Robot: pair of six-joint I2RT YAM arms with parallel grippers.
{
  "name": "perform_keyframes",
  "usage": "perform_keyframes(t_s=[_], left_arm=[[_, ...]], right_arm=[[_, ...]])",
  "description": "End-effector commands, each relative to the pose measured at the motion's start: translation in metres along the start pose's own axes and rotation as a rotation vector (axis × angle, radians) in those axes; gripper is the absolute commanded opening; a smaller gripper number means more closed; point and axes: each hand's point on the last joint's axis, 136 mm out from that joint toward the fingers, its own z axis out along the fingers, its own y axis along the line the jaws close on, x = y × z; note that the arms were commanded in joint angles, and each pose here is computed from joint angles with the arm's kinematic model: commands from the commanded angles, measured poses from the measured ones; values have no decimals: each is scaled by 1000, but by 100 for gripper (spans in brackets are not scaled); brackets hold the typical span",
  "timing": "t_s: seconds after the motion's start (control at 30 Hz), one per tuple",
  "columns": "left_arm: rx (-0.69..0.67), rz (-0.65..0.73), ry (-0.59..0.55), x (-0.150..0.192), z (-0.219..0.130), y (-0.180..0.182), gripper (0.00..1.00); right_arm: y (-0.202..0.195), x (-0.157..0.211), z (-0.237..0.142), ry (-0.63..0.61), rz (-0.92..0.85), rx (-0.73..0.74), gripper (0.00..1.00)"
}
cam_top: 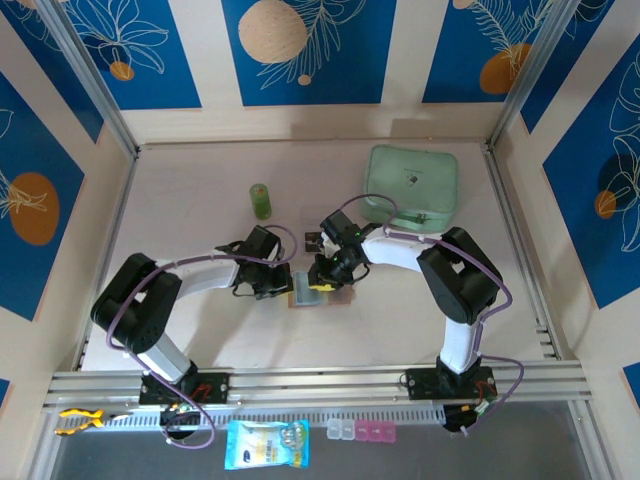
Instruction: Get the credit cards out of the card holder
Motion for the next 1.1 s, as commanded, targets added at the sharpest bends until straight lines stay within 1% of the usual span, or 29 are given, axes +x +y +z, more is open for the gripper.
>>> perform_keyframes(t_s=[0.0, 0.33, 0.6, 0.7, 0.93, 1.07], left_arm=[[-47, 12, 13, 5, -1, 7, 4], [-35, 28, -19, -3, -15, -5, 4], [30, 38, -46, -9, -26, -23, 6], [67, 35, -45, -8, -28, -32, 9], [133, 38, -38, -7, -25, -53, 20], [143, 34, -25, -5, -19, -57, 24]], right_arm=[[-3, 5, -5, 4, -5, 20, 27], [-5, 6, -6, 3, 6, 1, 27], [-6, 6, -5, 0, 20, -70, 27], [-7, 6, -6, -2, 35, -98, 27], [-7, 4, -10, -12, 54, -165, 27], [-8, 5, -10, -8, 69, -193, 27]])
